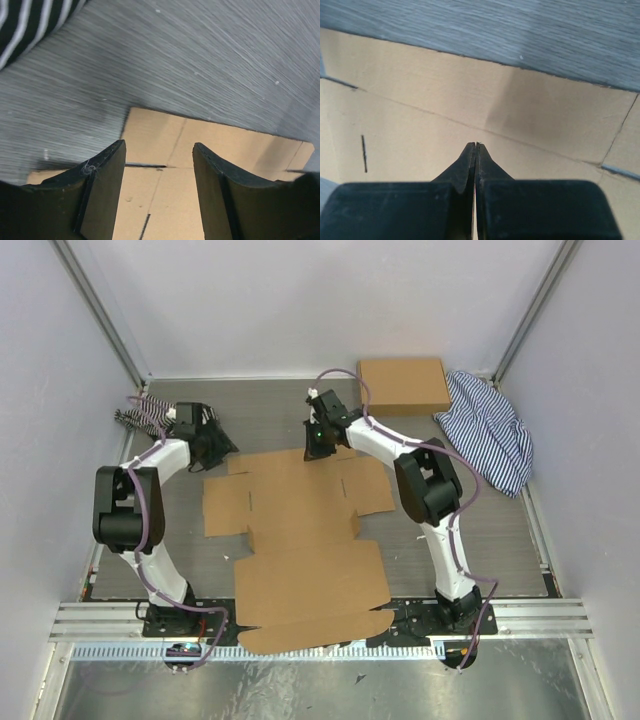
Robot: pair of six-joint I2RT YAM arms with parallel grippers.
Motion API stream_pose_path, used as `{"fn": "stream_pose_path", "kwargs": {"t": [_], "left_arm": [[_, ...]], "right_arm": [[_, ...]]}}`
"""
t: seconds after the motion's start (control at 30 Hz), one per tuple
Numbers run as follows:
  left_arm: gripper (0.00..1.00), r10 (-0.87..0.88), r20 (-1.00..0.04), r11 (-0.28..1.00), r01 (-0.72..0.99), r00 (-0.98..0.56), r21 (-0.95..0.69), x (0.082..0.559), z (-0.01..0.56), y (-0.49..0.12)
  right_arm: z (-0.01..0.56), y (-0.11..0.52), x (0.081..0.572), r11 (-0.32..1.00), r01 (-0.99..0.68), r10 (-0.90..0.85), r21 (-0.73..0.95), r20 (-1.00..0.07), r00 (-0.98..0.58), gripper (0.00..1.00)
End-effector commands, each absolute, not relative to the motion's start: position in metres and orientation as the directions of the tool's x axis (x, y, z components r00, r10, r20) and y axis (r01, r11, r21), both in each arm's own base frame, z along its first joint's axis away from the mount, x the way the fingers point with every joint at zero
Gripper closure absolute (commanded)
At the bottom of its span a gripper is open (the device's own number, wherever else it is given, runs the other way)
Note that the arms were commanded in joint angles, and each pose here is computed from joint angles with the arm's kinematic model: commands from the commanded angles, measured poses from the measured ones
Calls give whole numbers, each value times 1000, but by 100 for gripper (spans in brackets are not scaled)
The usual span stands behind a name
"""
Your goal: Fold the paper box
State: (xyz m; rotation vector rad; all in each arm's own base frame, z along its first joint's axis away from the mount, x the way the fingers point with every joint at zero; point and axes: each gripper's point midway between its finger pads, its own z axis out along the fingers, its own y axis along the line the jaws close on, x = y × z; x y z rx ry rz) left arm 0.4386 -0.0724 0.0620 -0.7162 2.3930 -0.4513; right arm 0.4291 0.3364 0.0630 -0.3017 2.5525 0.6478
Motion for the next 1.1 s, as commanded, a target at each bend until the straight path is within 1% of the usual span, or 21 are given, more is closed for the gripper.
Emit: {"fn": "stream_pose_path", "kwargs": {"t": [0.0, 0.23, 0.5, 0.67, 1.07], "left_arm": [[37, -660, -443, 741, -431, -607, -515, 444, 62, -57], [38, -699, -432, 701, -422, -570, -576, 456, 54, -60], [39, -717, -417, 681, -432, -558, -591, 467, 39, -56], [40, -720, -398, 675, -440, -568, -593, 471, 25, -52], [45, -701, -347, 663, -389, -624, -640, 469, 14, -69]], "right_arm": [[74, 348, 454, 856, -320, -42, 406, -562, -826, 99], [49, 345, 464, 896, -278, -45, 345, -553, -832, 99], [21, 321, 455, 942, -233, -81, 241, -510, -857, 99], [13, 320, 449, 939, -244, -99, 242, -490, -866, 99], [8, 321, 446, 936, -251, -107, 249, -478, -872, 99]]}}
